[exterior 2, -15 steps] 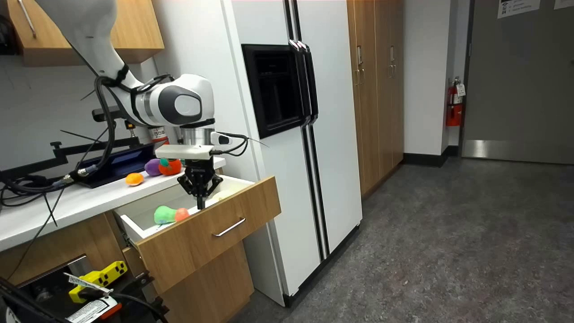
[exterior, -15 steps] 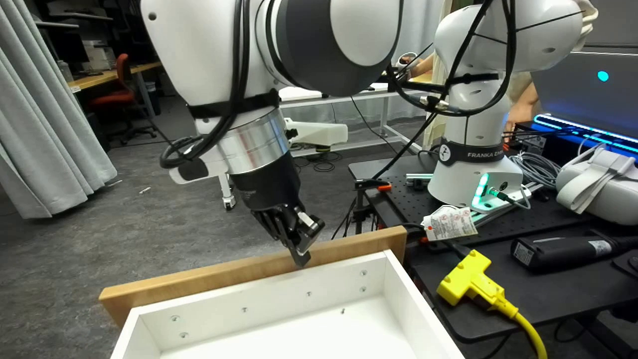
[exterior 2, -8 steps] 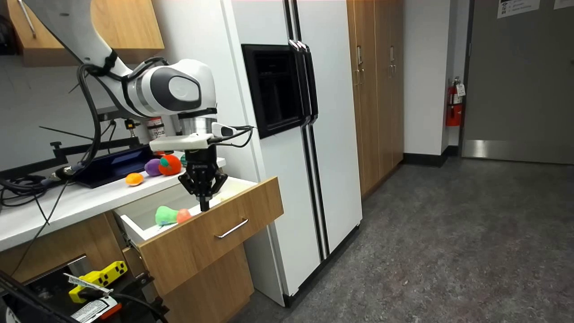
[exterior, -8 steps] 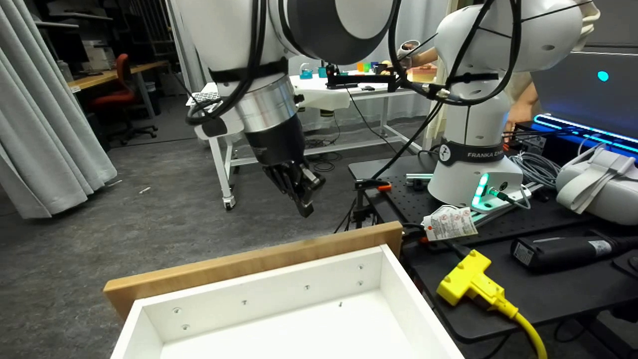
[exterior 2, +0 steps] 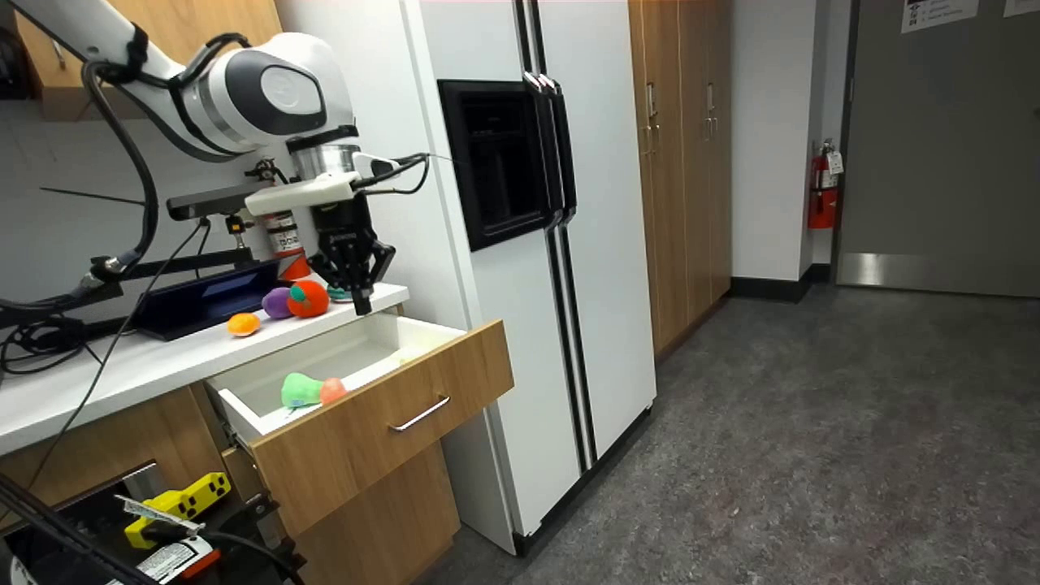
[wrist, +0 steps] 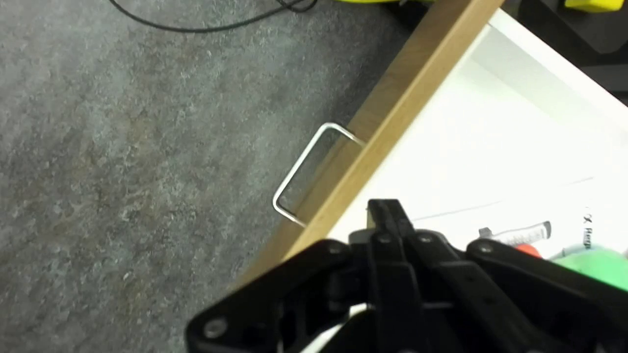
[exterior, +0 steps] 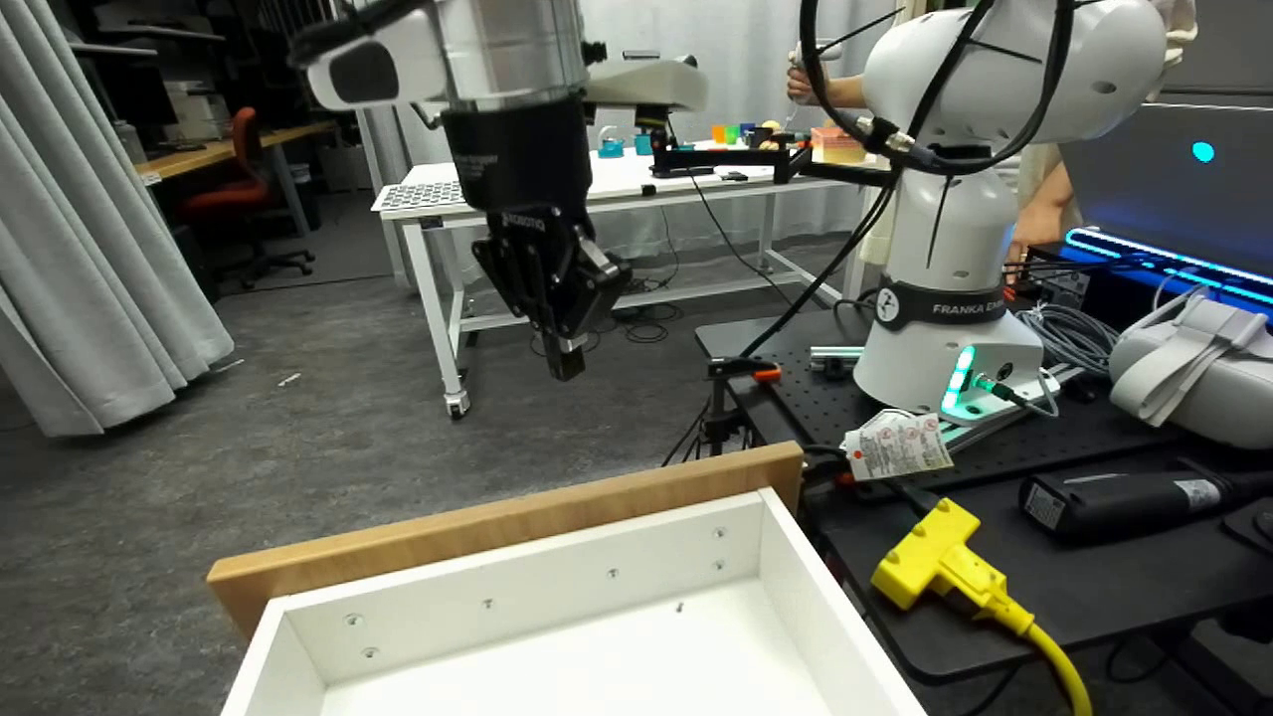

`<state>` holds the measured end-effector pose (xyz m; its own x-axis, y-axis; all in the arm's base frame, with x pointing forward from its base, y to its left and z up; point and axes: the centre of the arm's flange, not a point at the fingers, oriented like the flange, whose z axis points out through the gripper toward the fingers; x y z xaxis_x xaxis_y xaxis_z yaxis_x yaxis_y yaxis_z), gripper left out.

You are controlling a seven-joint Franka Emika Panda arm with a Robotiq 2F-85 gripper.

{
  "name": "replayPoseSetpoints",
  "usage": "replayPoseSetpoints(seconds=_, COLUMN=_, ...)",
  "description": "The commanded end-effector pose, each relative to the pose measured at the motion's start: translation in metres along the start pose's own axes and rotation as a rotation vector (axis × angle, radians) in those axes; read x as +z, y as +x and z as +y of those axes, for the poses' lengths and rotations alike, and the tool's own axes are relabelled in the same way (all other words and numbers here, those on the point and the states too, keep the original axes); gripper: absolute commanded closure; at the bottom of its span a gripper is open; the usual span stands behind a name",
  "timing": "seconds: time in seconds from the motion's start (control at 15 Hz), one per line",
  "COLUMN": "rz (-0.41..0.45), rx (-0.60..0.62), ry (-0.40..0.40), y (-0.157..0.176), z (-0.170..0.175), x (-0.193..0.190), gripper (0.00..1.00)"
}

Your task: Fully open the drawer

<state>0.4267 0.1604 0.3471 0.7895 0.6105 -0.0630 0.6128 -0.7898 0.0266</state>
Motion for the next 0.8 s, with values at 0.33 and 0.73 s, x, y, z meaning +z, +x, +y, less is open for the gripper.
replayPoseSetpoints(seconds=0.33, rz=0.175, rx=-0.15, ry=0.072, y=0.062, z=-0.078, x=-0.056, gripper=1.0)
replayPoseSetpoints(seconds=0.73, rz=0.219, rx=-0.207, ry=0.117, y=0.086, z=-0.096, x=-0.072, gripper=0.43)
